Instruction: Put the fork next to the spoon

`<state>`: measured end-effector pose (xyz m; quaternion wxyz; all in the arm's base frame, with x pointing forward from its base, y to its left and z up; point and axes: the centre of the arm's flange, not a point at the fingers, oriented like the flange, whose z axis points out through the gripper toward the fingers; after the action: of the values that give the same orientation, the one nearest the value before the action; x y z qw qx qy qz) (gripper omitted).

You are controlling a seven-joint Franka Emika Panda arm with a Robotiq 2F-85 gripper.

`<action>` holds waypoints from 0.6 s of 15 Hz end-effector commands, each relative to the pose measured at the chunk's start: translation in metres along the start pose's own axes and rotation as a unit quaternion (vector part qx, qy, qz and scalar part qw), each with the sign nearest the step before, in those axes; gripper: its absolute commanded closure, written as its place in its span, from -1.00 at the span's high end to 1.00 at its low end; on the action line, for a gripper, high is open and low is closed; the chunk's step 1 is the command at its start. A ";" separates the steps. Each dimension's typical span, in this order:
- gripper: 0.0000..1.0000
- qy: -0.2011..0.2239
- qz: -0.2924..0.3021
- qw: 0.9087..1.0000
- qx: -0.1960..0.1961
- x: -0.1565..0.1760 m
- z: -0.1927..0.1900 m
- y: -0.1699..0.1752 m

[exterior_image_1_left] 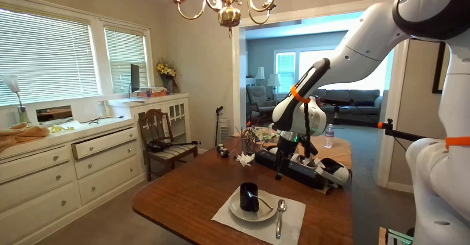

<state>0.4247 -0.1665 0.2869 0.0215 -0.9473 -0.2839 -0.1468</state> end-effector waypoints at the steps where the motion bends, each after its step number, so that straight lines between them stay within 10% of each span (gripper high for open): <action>1: 1.00 0.006 -0.013 1.000 0.003 0.001 0.004 0.003; 9: 1.00 0.025 -0.077 0.995 0.062 -0.027 0.051 0.016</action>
<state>0.4152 -0.1752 0.2685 0.0600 -0.9232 -0.3453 -0.1579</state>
